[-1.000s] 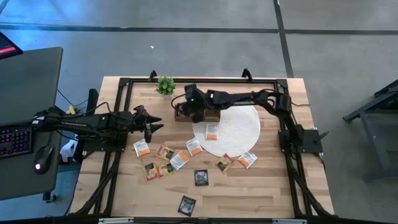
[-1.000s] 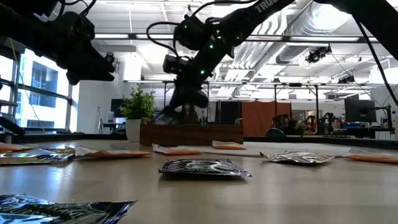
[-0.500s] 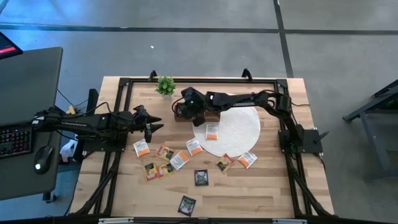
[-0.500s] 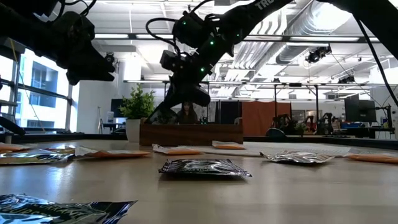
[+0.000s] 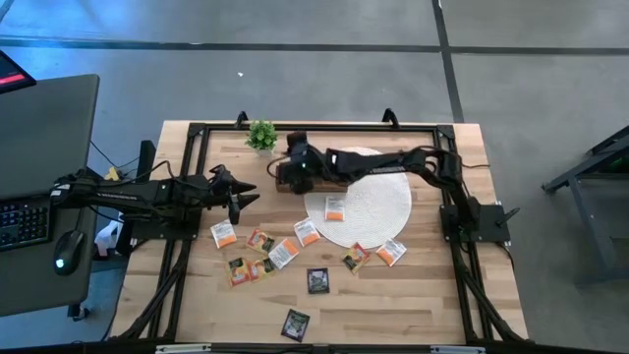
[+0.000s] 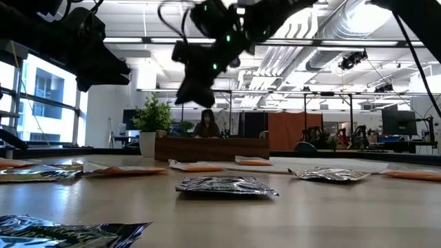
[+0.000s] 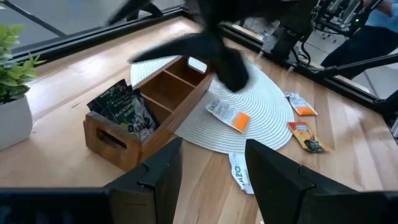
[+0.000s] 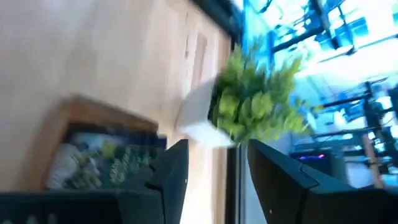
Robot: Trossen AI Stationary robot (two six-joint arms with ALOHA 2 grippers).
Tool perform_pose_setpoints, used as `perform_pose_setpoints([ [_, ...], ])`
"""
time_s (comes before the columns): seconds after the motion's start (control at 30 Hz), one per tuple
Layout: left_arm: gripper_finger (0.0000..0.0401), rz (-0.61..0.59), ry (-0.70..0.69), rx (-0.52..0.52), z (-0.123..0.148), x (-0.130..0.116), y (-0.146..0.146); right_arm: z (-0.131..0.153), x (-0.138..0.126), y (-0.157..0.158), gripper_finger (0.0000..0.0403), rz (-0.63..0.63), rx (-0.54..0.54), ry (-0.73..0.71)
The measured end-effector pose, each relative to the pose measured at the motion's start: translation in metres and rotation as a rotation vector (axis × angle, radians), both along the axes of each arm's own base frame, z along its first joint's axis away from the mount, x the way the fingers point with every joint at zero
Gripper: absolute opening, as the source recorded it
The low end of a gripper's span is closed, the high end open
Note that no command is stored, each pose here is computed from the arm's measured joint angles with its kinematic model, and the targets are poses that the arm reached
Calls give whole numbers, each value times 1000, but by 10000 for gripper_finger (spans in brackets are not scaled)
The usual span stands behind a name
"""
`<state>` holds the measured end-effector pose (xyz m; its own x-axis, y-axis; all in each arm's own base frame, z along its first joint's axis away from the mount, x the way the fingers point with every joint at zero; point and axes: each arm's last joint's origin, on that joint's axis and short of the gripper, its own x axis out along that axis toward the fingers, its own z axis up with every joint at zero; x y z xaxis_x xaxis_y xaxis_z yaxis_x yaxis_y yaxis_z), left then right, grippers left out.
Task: Pick & Place Tea
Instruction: Put the orange tea bag into the middle section of the wooden organizer
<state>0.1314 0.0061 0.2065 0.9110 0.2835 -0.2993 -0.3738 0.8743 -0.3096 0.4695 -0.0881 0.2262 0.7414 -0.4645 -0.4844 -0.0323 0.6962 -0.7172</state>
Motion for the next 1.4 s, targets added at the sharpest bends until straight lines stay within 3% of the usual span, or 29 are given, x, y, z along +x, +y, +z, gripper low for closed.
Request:
perform_pose_setpoints([
  [0.07,172,2,0,-6,0,0,0,13,-6,21,159,14,35,13],
  [0.13,172,1,-4,-34,-1,0,0,28,-16,44,153,33,140,14],
  [0.3,172,-203,24,-88,-4,5,-6,46,-41,109,139,194,624,91],
  [0.37,172,-269,33,-111,-6,11,-10,35,-47,133,139,219,711,132],
  [0.5,172,-344,59,-114,-13,26,-21,-11,-65,172,148,206,704,223],
  [0.63,172,-436,40,-111,-18,41,-39,-39,-80,197,159,181,711,182],
  [0.73,172,-479,13,-108,-22,50,-52,-57,-89,209,160,245,749,152],
  [0.87,172,-416,18,-99,-28,55,-58,-75,-99,212,159,284,761,107],
  [1.03,172,-271,174,-151,-45,51,-53,-85,-103,203,157,229,787,51],
  [1.17,172,-193,284,-225,-56,44,-51,-83,-99,195,157,245,710,22],
  [1.3,172,-163,377,-201,-63,38,-49,-74,-88,178,157,268,631,-73],
  [1.4,172,-140,438,-180,-67,34,-47,-69,-82,162,157,267,653,-137],
])
